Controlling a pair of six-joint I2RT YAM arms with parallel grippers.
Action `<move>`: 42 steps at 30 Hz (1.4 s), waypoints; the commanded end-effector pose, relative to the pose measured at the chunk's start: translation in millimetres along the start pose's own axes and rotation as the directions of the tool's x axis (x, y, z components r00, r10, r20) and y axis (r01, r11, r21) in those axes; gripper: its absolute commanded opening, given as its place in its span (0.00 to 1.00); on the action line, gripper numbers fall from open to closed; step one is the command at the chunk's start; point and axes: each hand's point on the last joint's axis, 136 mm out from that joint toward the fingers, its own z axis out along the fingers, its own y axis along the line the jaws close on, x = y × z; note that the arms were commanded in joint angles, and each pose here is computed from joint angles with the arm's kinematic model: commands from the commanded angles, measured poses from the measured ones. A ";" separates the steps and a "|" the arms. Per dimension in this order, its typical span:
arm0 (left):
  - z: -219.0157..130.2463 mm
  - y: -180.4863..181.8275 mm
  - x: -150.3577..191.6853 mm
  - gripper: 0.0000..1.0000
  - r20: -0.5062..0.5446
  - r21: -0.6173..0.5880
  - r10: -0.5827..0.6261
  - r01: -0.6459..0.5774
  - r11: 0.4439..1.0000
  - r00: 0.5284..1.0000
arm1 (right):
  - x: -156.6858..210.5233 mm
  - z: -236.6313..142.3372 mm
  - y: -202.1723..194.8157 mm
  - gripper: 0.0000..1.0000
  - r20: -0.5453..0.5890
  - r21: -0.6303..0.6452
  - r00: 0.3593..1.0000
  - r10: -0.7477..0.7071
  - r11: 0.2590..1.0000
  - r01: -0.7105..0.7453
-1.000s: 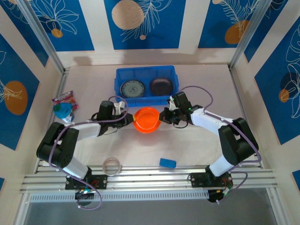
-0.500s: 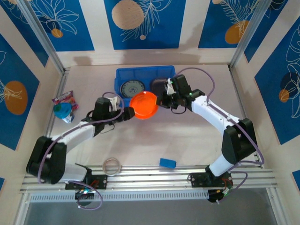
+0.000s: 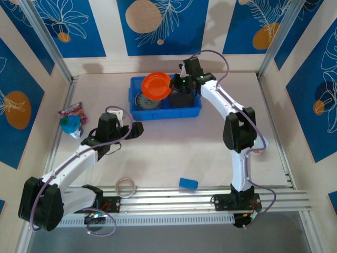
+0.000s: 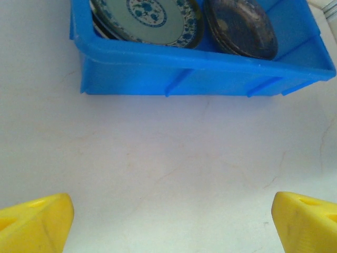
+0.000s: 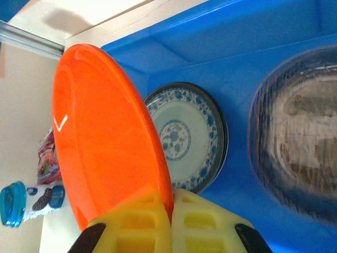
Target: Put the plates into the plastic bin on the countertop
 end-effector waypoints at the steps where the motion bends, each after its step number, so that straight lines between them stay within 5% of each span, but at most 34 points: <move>1: -3.0 10.9 3.5 0.96 0.003 -0.034 0.003 -0.003 0.999 1.000 | -0.5 17.8 6.6 0.00 -0.038 -0.044 0.999 0.027 0.999 -0.028; 12: 14.1 8.5 20.7 0.96 -0.034 0.039 -0.052 0.053 0.998 0.998 | 10.8 79.9 -8.8 0.00 -0.077 -0.070 0.994 0.077 0.994 -0.083; 27: 21.2 14.9 26.6 0.96 -0.059 0.014 -0.049 0.050 0.999 0.997 | 32.0 111.3 -13.2 0.01 -0.121 0.014 0.990 0.066 0.998 -0.065; 42: 26.7 13.2 23.4 0.96 -0.059 0.021 -0.052 0.053 0.998 0.997 | 27.8 103.5 -14.0 0.27 -0.106 0.069 0.994 0.039 0.997 -0.031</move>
